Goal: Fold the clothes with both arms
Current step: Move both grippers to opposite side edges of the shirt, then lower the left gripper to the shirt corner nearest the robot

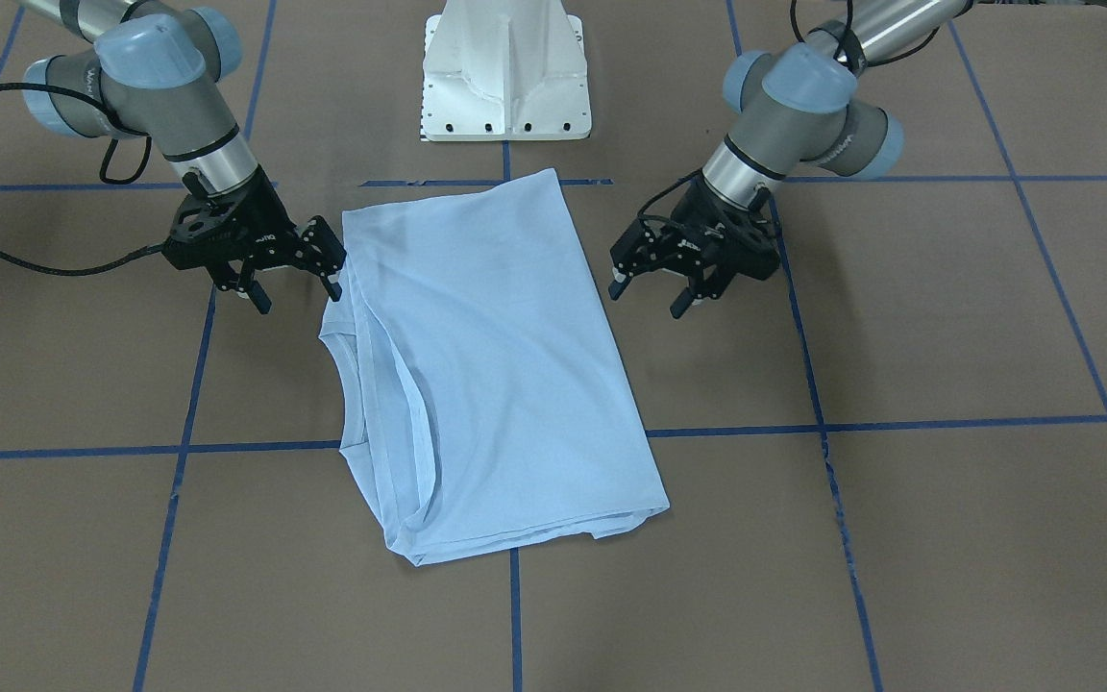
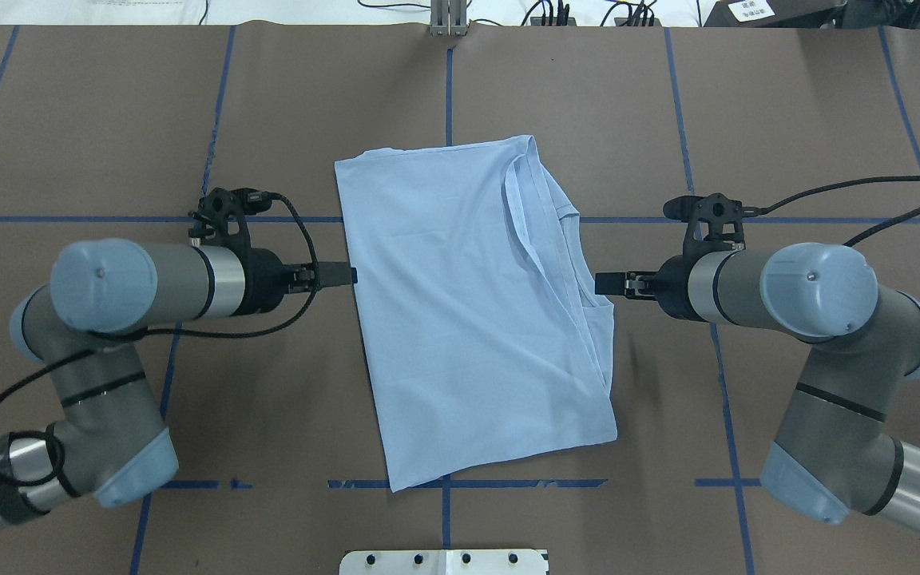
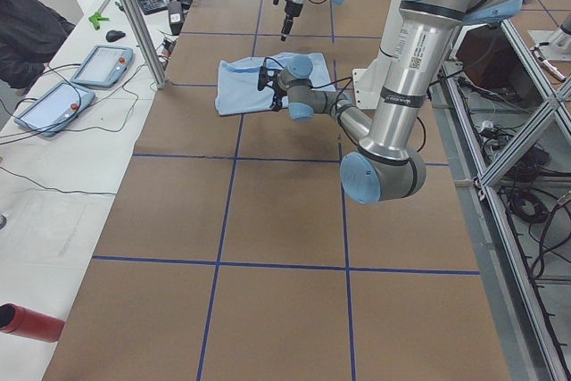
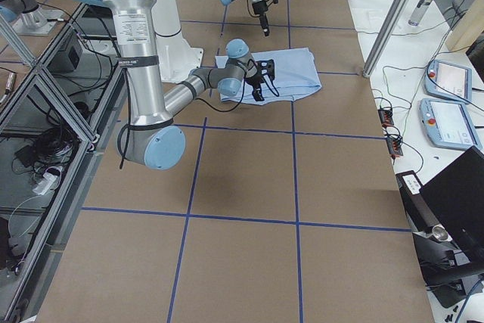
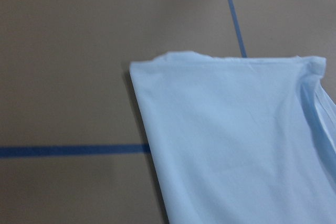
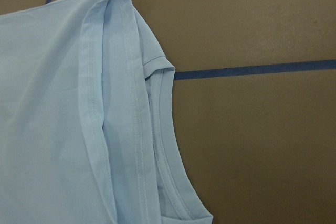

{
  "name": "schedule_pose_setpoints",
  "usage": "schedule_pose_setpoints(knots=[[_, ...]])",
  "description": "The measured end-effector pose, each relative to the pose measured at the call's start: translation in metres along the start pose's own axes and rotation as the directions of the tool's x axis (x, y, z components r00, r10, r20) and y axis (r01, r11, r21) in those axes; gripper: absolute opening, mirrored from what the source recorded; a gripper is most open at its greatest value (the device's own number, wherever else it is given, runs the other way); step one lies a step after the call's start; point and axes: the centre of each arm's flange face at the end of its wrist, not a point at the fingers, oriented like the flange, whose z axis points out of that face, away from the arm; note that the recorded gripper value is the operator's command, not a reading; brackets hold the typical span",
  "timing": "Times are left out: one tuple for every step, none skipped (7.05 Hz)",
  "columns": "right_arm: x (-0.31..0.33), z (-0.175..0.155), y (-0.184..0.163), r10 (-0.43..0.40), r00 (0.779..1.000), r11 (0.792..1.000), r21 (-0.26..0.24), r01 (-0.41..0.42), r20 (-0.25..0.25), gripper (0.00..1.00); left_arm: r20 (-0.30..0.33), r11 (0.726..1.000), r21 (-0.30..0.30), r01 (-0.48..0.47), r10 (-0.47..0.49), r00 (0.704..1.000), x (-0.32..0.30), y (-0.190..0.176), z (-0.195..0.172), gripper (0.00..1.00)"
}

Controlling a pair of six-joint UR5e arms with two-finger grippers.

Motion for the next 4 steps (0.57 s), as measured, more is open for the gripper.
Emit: schedule_pose_setpoints(knots=[[0.004, -0.006, 0.002, 0.035, 0.999, 0.999, 0.005, -0.035, 0.028, 1.00, -0.012, 0.998, -0.026, 0.064, -0.064, 0.998, 0.009, 0.044, 0.000, 0.78], [0.006, -0.008, 0.002, 0.053, 0.998, 0.999, 0.008, -0.054, 0.039, 1.00, -0.015, 0.988, -0.044, 0.149, -0.150, 0.989, 0.017, 0.085, 0.004, 0.64], [0.006, -0.009, 0.003, 0.061, 0.997, 0.998, 0.009, -0.062, 0.042, 1.00, -0.014, 0.970, -0.054, 0.238, -0.239, 0.971, 0.025, 0.122, 0.009, 0.64], [0.006, -0.009, 0.003, 0.066, 0.997, 0.998, 0.010, -0.067, 0.043, 1.00, -0.013, 0.952, -0.060, 0.300, -0.301, 0.953, 0.031, 0.149, 0.011, 0.65]])
